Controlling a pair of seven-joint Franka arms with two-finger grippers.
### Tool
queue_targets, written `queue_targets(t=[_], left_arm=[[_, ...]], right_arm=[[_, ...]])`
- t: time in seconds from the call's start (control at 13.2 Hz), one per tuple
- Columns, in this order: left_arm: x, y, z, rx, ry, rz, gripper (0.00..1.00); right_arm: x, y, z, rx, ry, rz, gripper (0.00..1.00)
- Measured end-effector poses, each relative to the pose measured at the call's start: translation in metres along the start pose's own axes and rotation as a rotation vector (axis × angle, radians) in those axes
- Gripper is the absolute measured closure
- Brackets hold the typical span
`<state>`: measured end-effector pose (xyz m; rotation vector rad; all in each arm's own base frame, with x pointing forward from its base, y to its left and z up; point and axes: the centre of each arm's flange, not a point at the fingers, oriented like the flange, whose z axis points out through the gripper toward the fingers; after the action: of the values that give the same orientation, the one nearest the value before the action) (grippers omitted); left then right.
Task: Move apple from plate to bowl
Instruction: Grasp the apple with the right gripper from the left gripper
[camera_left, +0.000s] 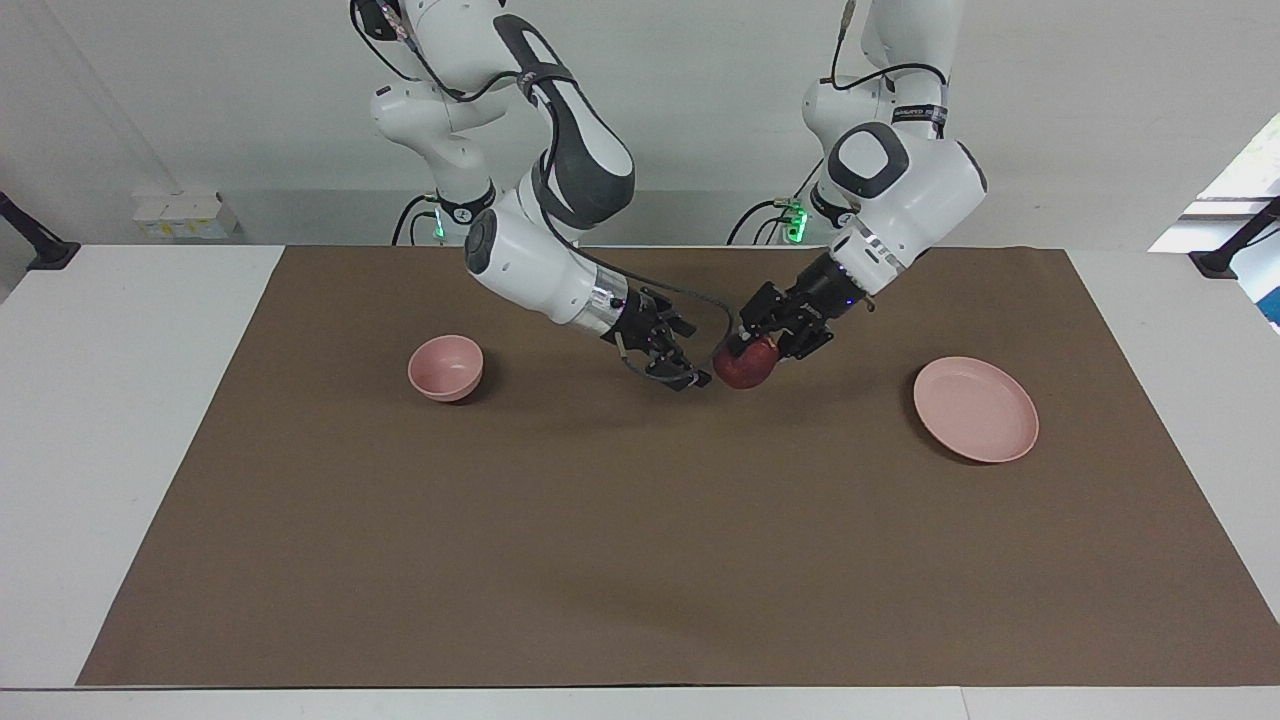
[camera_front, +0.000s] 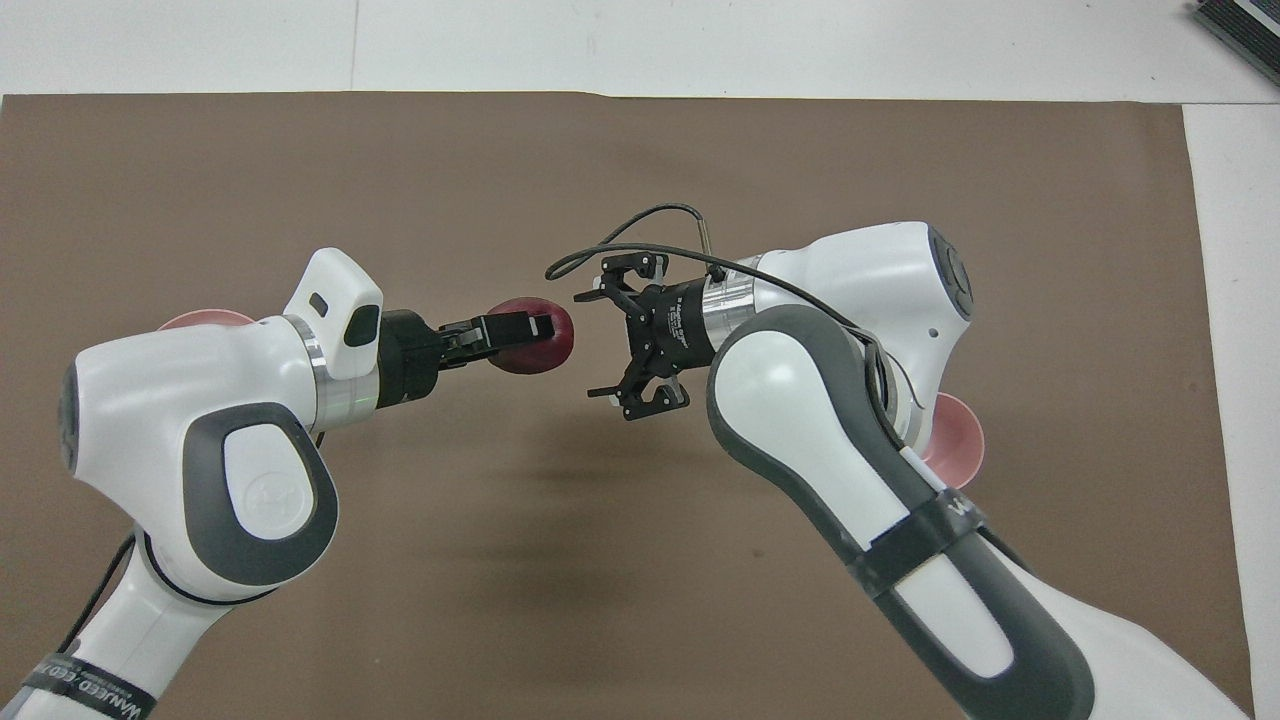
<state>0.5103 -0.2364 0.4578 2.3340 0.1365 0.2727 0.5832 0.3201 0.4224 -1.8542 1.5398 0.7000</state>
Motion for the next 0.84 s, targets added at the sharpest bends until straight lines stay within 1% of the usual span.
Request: queue_targets(t=[0.15, 0.38, 0.53, 0.68, 0.84], left_arm=[[-0.010, 0.010, 0.007, -0.004, -0.018, -0.003, 0.35], [-0.014, 0.019, 0.010, -0.002, 0.011, -0.012, 0.35], [-0.018, 0.024, 0.013, -0.003, 0.019, -0.015, 0.35], [-0.019, 0.026, 0.014, -0.003, 0.019, -0.015, 0.35], [-0.020, 0.027, 0.015, -0.004, 0.017, -0.016, 0.35]], right_arm=[[0.003, -0.006, 0.001, 0.007, -0.008, 0.007, 0.00], [0.002, -0.007, 0.003, 0.004, -0.009, 0.003, 0.00], [-0.006, -0.003, 0.009, -0.009, -0.014, -0.009, 0.00], [-0.014, 0.001, 0.015, -0.039, -0.026, -0.045, 0.00], [-0.016, 0.002, 0.016, -0.051, -0.032, -0.068, 0.00]])
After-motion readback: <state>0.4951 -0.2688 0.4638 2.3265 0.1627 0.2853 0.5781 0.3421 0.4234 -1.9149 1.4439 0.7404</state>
